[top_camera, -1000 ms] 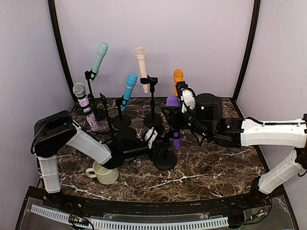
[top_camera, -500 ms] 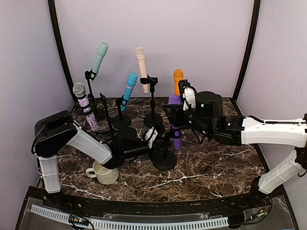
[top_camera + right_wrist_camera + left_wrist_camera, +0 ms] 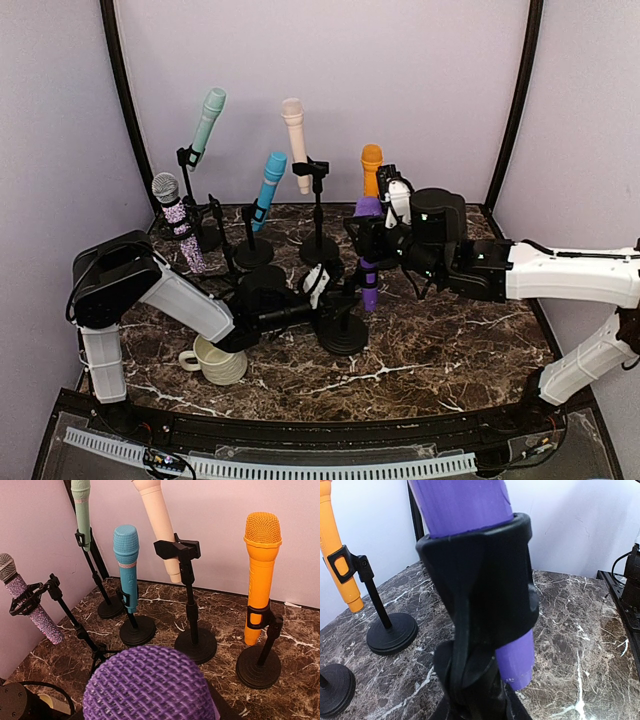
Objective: Remove the microphone from the stand
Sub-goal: Remove the microphone from the microphone stand.
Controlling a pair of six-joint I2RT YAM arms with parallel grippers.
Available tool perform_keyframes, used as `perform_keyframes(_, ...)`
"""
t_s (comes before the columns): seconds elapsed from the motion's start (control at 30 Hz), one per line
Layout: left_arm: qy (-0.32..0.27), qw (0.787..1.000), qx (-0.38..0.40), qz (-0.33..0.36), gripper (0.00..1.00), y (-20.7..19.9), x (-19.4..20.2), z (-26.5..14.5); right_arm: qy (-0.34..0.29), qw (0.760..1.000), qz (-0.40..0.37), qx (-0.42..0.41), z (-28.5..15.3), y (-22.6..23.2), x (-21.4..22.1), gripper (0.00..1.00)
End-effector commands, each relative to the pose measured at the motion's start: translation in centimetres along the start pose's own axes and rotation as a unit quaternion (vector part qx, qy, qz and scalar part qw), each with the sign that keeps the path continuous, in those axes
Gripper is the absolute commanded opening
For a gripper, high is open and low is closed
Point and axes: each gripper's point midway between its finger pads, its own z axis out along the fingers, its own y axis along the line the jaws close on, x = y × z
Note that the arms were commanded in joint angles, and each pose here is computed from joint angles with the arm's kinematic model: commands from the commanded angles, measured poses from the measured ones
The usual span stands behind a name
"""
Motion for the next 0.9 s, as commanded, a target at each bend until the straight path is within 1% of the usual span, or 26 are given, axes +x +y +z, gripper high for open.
perform_keyframes(0.0, 0.074, 0.997, 0.0, 0.015, 0.0, -0.4, 4.8, -0.4, -0.112, 0.991, 0.044, 0.059, -2.2, -3.0, -8.1, 0.28)
perform_keyframes(0.17, 0.076, 0.997, 0.004, 0.015, 0.0, -0.5, 4.8, -0.4, -0.124, 0.991, 0.024, 0.039, -2.1, -2.1, -9.0, 0.28)
perform_keyframes(0.43, 0.078, 0.997, 0.021, 0.016, 0.0, -1.1, 4.8, -0.2, -0.122, 0.989, -0.035, -0.078, -2.4, 2.1, -9.0, 0.28)
perform_keyframes(0.6, 0.078, 0.996, 0.033, 0.017, 0.0, -1.5, 4.9, -0.2, -0.123, 0.979, -0.067, -0.151, -3.4, 4.2, -8.5, 0.29)
perform_keyframes(0.77, 0.08, 0.996, 0.04, 0.018, 0.0, -1.7, 4.9, -0.1, -0.118, 0.967, -0.069, -0.213, -4.0, 5.5, -8.8, 0.29)
perform_keyframes(0.87, 0.082, 0.996, 0.042, 0.018, 0.0, -1.8, 5.0, 0.0, -0.111, 0.963, -0.072, -0.234, -4.1, 5.9, -8.7, 0.29)
